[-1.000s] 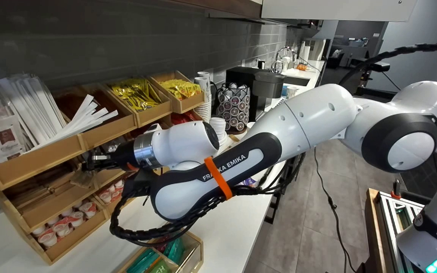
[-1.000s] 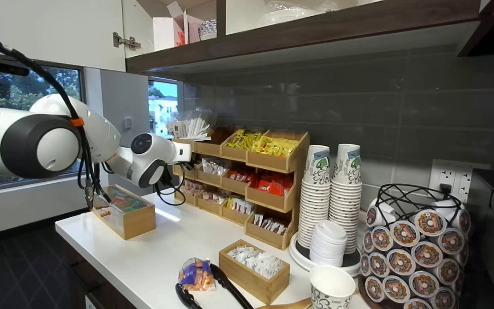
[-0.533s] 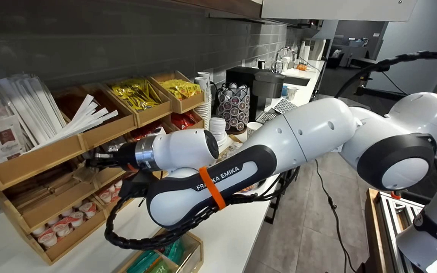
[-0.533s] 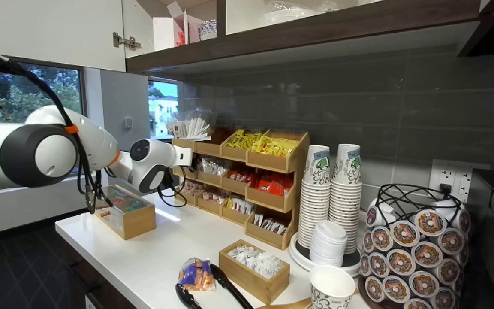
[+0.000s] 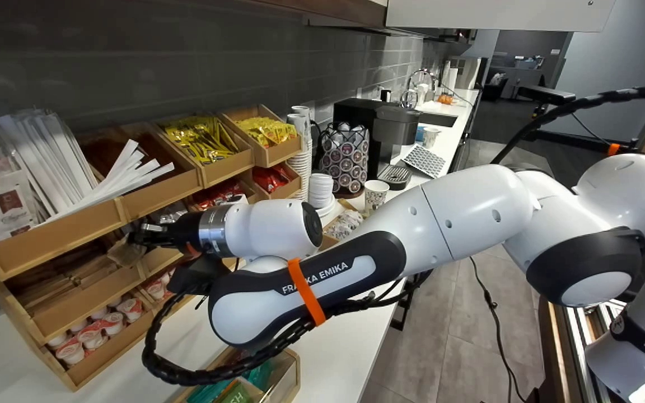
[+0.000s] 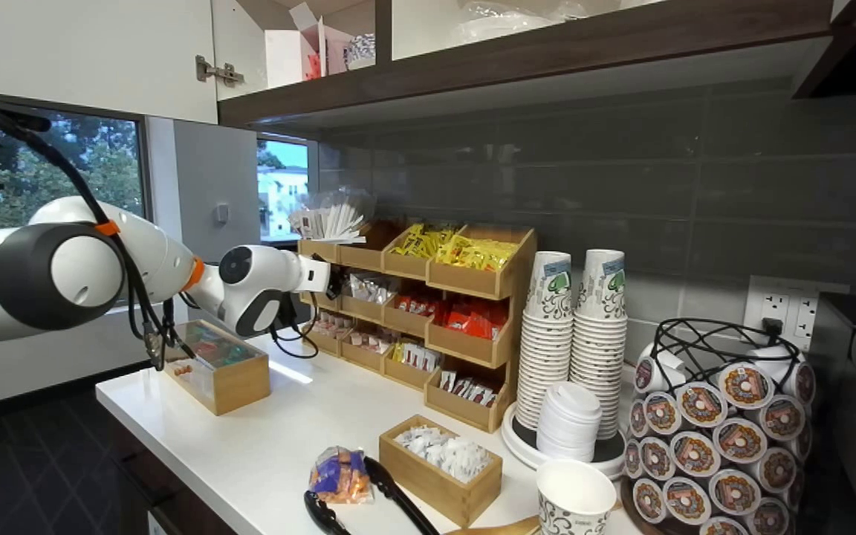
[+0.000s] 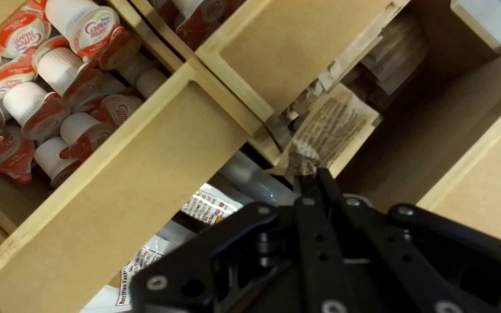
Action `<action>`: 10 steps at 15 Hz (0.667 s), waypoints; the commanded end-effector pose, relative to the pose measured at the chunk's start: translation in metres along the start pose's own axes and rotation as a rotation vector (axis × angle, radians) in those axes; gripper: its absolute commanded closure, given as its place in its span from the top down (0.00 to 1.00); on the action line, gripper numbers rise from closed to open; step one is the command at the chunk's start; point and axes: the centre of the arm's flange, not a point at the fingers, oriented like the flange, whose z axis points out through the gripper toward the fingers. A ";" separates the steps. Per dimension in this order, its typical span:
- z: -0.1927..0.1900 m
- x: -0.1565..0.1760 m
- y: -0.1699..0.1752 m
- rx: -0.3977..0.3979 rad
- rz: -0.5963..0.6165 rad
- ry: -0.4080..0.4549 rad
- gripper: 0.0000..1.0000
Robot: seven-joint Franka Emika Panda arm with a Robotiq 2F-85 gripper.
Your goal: Move the brown sachet, which is on the counter, closer to the other sachets
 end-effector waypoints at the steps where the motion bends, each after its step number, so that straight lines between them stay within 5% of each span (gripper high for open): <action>1: 0.031 -0.015 -0.009 0.013 0.030 0.055 0.31; 10: 0.012 -0.009 -0.011 -0.022 -0.005 0.038 0.98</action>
